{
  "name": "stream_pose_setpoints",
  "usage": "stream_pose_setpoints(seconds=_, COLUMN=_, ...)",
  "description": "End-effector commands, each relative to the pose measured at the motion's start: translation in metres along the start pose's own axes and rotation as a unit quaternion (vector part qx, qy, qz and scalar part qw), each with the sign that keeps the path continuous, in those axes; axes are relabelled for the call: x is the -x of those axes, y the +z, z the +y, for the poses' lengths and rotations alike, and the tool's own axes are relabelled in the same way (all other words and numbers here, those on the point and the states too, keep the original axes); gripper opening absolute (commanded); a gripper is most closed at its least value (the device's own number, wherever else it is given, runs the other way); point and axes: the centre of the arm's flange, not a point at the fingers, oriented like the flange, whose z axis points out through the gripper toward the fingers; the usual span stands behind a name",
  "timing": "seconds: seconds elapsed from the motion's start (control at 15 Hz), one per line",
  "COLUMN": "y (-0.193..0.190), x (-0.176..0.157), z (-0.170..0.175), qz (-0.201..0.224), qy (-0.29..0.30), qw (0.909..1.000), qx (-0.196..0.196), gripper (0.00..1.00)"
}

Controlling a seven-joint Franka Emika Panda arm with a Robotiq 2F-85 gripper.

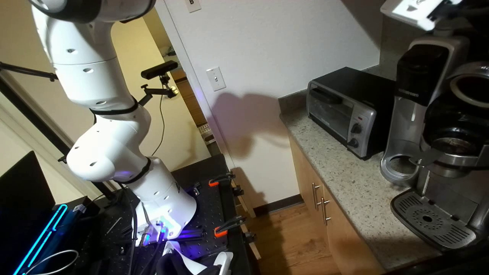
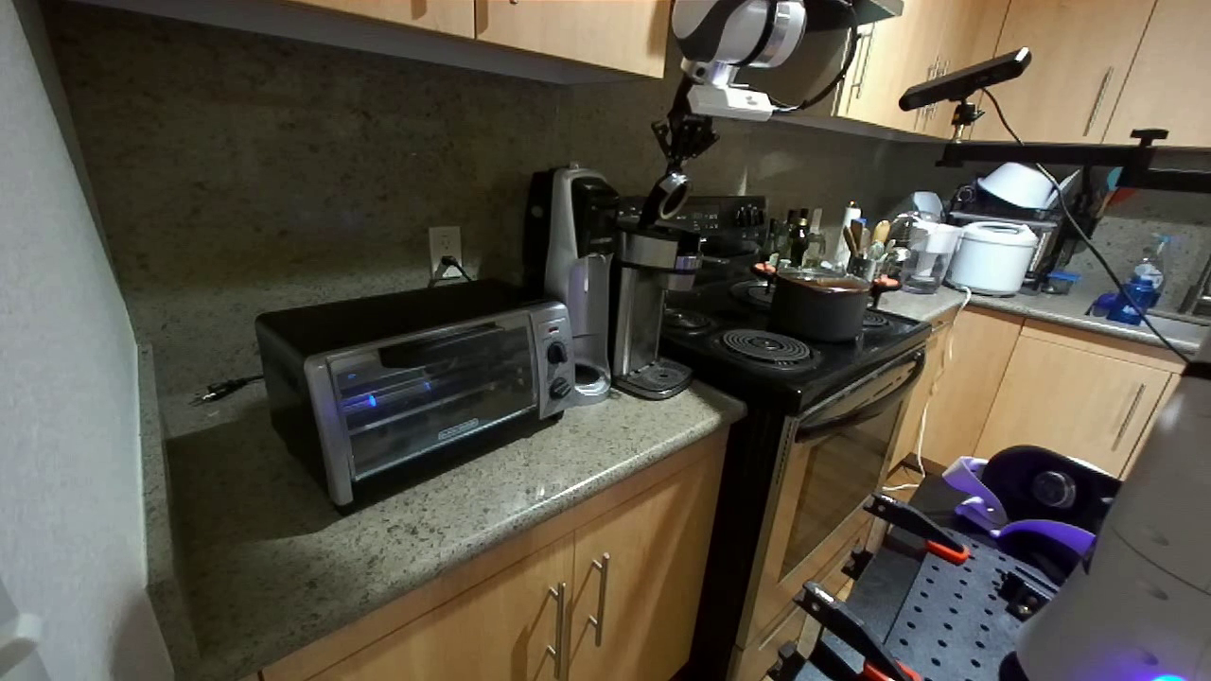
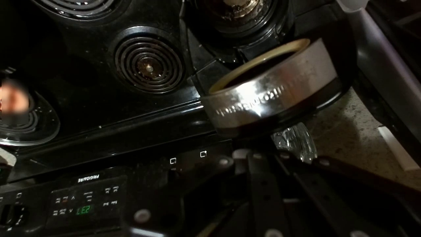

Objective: Close the lid on the coffeemaker chamber

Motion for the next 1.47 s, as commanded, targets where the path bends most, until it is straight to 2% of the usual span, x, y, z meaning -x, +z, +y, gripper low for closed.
stream_pose_setpoints(seconds=0.0, y=-0.016, x=0.017, z=-0.001, qz=-0.016, qy=-0.006, qw=0.9998, qx=0.006, gripper=0.02)
stream_pose_setpoints(seconds=1.4, y=-0.005, x=0.021, z=0.016, qz=-0.051, qy=0.003, qw=0.9985, qx=0.019, gripper=0.01)
